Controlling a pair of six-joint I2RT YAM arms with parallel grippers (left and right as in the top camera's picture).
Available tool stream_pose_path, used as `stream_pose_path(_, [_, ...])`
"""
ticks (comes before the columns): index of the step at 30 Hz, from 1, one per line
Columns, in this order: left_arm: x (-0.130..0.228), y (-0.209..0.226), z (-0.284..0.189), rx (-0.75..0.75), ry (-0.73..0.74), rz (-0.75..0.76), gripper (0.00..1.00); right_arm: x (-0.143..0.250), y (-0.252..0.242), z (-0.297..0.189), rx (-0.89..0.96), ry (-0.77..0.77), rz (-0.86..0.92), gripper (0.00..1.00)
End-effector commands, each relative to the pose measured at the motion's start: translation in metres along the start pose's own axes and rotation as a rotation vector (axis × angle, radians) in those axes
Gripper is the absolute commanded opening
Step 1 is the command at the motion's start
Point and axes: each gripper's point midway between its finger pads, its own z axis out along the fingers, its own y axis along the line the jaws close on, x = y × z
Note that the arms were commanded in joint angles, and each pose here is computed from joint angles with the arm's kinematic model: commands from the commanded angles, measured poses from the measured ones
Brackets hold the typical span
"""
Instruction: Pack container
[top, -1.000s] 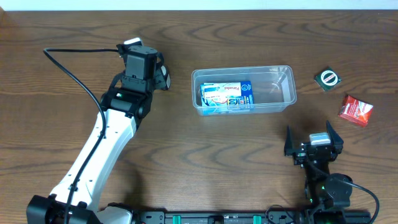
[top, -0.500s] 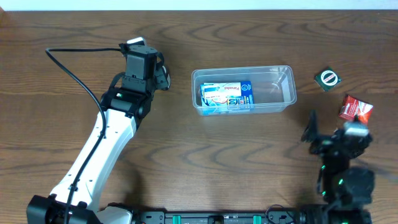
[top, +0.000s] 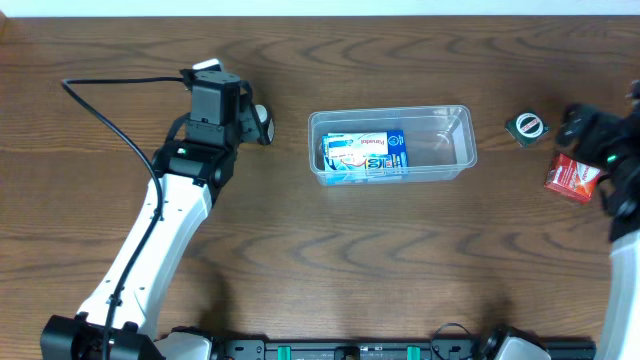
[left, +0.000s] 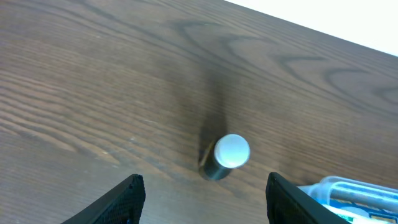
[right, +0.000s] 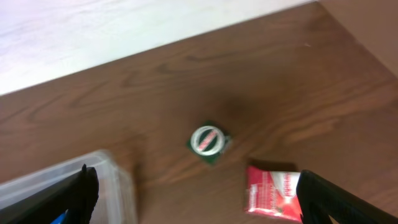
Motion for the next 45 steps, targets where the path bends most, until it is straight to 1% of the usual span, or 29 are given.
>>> stream_pose_path(1, [0.0,0.001,0.003,0.003,0.004,0.008,0.63,-0.009,-0.016,0.003,-0.005,0.005,0.054,0.99])
stream_pose_path(3, [0.004,-0.006,0.006,0.043,0.023,0.009,0.63,-0.003,-0.026,0.007,0.014,0.028,0.075,0.99])
stream_pose_path(5, [0.005,-0.009,0.014,0.051,0.028,0.017,0.64,0.008,-0.033,0.008,0.029,0.071,0.094,0.99])
stream_pose_path(8, [0.004,-0.015,0.022,0.071,0.022,0.022,0.64,0.011,-0.033,0.01,0.029,0.086,0.092,0.99])
stream_pose_path(11, [0.005,-0.031,0.03,0.152,0.03,0.018,0.64,0.014,-0.032,0.014,0.023,0.1,0.093,0.99])
stream_pose_path(13, [0.007,-0.037,0.036,0.179,0.035,0.017,0.64,0.018,-0.031,0.017,0.02,0.117,0.095,0.99])
stream_pose_path(17, [0.007,-0.039,0.048,0.179,0.022,0.036,0.65,0.028,-0.028,0.024,-0.001,0.161,0.104,0.99])
stream_pose_path(18, [0.006,-0.04,0.051,0.181,0.016,0.055,0.68,0.03,-0.026,0.025,-0.003,0.171,0.104,0.99])
stream_pose_path(22, [0.01,-0.04,0.061,0.179,0.016,0.128,0.75,0.037,-0.024,0.028,-0.008,0.2,0.105,0.99])
stream_pose_path(28, [0.024,-0.036,0.072,0.163,0.055,0.208,0.76,0.039,-0.024,0.027,-0.008,0.209,0.108,0.99])
stream_pose_path(40, [0.048,-0.029,0.089,0.135,0.134,0.224,0.75,0.044,-0.024,0.026,-0.006,0.23,0.114,0.99])
stream_pose_path(44, [0.049,-0.028,0.09,0.133,0.139,0.224,0.64,0.044,-0.024,0.026,-0.006,0.23,0.114,0.99])
stream_pose_path(45, [0.049,-0.028,0.09,0.133,0.139,0.224,0.63,0.044,-0.024,0.026,-0.006,0.23,0.114,0.99])
